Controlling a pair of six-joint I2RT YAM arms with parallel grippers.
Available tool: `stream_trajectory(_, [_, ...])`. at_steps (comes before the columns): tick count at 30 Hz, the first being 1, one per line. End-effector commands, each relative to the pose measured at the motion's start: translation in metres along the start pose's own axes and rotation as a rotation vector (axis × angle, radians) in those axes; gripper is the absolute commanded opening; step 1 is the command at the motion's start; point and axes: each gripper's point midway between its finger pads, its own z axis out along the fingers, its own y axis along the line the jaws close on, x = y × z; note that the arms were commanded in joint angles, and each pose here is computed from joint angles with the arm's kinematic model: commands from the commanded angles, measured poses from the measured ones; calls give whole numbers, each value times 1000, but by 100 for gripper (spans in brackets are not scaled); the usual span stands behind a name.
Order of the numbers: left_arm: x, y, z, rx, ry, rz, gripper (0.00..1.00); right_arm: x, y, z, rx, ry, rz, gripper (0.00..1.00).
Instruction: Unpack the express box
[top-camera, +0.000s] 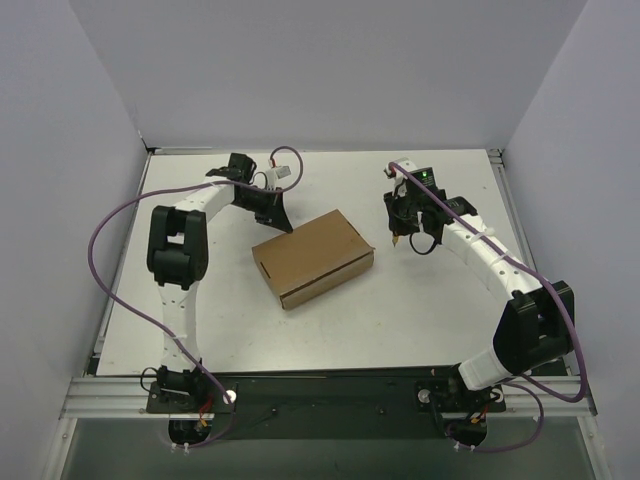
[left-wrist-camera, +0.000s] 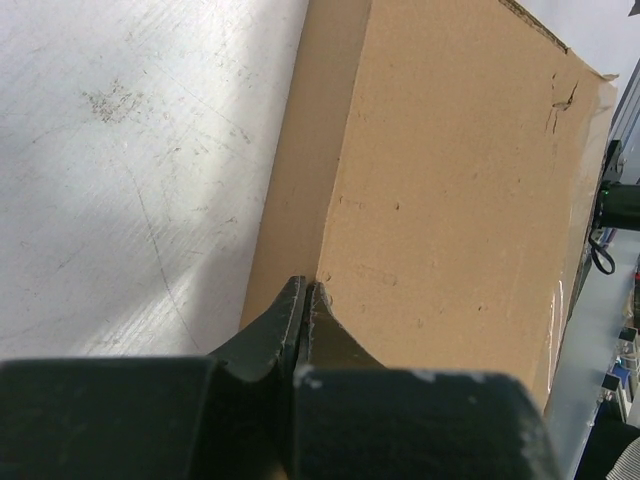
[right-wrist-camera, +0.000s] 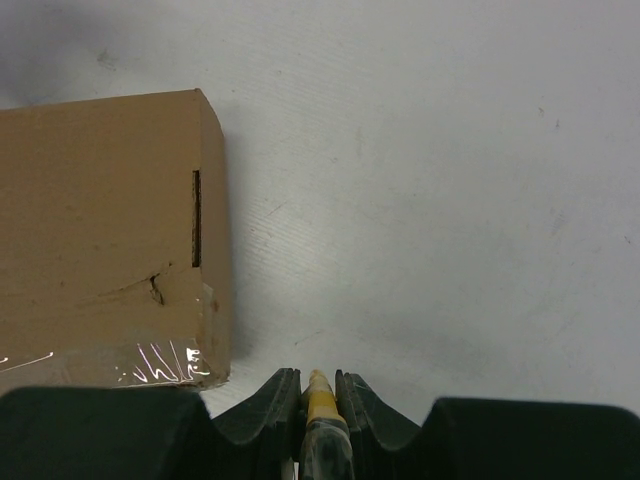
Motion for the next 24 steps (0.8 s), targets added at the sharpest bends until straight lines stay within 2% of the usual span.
stream_trajectory(1, [46, 78, 13, -261, 145, -27, 0, -12, 1, -4, -12, -19, 0, 0])
stream_trajectory(3, [45, 78, 13, -267, 155, -29, 0, -10, 2, -2, -17, -8, 1, 0])
stream_trajectory(8, [49, 90, 3, -456, 234, -16, 0, -2, 3, -5, -19, 11, 1, 0])
stream_trajectory(17, [61, 83, 5, -454, 287, -25, 0, 11, 10, -8, -50, 17, 20, 0])
stream_trajectory(24, [40, 30, 20, -178, 179, -24, 0, -6, 35, 7, -104, -15, -15, 0])
